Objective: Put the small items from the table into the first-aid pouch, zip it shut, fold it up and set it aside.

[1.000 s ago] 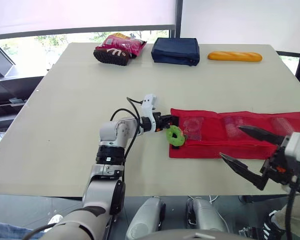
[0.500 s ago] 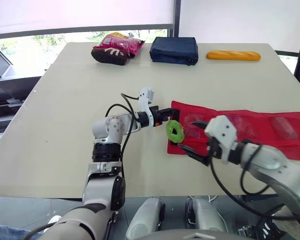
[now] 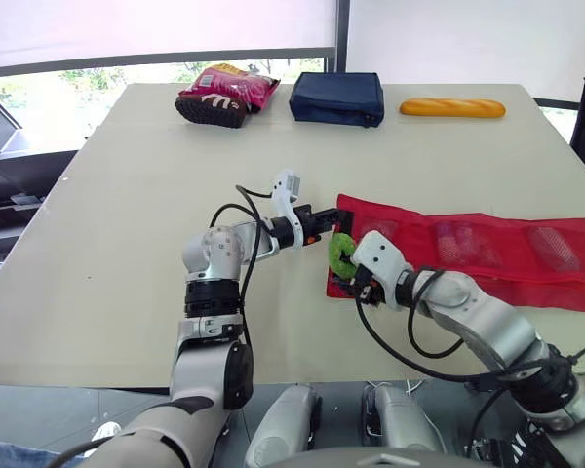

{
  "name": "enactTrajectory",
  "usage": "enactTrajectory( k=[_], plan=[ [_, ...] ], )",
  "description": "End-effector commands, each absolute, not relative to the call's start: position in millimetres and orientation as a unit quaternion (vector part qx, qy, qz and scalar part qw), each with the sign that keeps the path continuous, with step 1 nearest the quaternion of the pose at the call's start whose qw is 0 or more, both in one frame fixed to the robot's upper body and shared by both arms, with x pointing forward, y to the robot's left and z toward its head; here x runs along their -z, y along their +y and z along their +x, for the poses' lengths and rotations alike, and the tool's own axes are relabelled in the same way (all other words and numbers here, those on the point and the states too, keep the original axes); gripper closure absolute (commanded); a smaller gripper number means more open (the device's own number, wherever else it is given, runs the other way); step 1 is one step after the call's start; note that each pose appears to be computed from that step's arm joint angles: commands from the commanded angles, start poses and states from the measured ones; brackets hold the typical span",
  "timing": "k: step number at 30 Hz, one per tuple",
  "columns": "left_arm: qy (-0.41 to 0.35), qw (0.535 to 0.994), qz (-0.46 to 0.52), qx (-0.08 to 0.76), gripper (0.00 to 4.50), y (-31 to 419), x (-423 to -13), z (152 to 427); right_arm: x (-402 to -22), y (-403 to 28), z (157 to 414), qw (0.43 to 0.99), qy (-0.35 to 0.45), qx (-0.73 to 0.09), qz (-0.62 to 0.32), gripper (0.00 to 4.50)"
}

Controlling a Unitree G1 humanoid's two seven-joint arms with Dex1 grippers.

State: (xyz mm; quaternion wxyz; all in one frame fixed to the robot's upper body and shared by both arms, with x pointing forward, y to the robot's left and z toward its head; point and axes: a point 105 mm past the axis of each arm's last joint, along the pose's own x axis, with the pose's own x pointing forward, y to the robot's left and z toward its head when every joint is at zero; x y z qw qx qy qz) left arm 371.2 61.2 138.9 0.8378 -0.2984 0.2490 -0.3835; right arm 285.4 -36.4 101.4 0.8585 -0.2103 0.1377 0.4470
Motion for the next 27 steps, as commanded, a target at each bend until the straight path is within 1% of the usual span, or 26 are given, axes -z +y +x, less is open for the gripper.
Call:
enactTrajectory(
  k=[1,2,7,12,15,21,25,27],
  plan=[
    [0.217,0.835,-0.303,0.404,4.5,56.4,-161.2,372.4,-105.8,-35.5,292.0,0.86,0.126,-0.436,-0.235,4.28],
    [0.217,0.835,-0.303,0.405,4.5,56.6,-161.2,372.2,-105.9,-35.6,292.9,0.859,0.126,-0.435,-0.24,4.47],
    [0.216,0.839,-0.3,0.4,4.5,59.1,-159.7,372.4,-116.3,-38.9,293.2,0.866,0.111,-0.431,-0.226,4.47],
    [0.211,0.849,-0.287,0.39,4.5,70.4,-157.7,375.5,-142.6,-49.5,277.5,0.877,0.074,-0.453,-0.142,4.47],
    [0.21,0.855,-0.277,0.386,4.5,76.3,-155.5,377.2,-152.6,-63.1,267.7,0.884,0.064,-0.452,-0.096,4.47],
    [0.215,0.866,-0.239,0.384,4.5,85.5,-147.3,377.3,-151.9,-106.0,261.8,0.916,0.073,-0.39,-0.055,4.47],
    [0.221,0.875,-0.196,0.384,4.5,94.0,-137.3,375.8,-157.8,-134.3,262.1,0.943,0.053,-0.33,0.003,4.47],
    [0.224,0.879,-0.179,0.381,4.5,98.8,-132.3,375.7,-161.7,-142.9,260.6,0.95,0.037,-0.306,0.057,4.47]
  ],
)
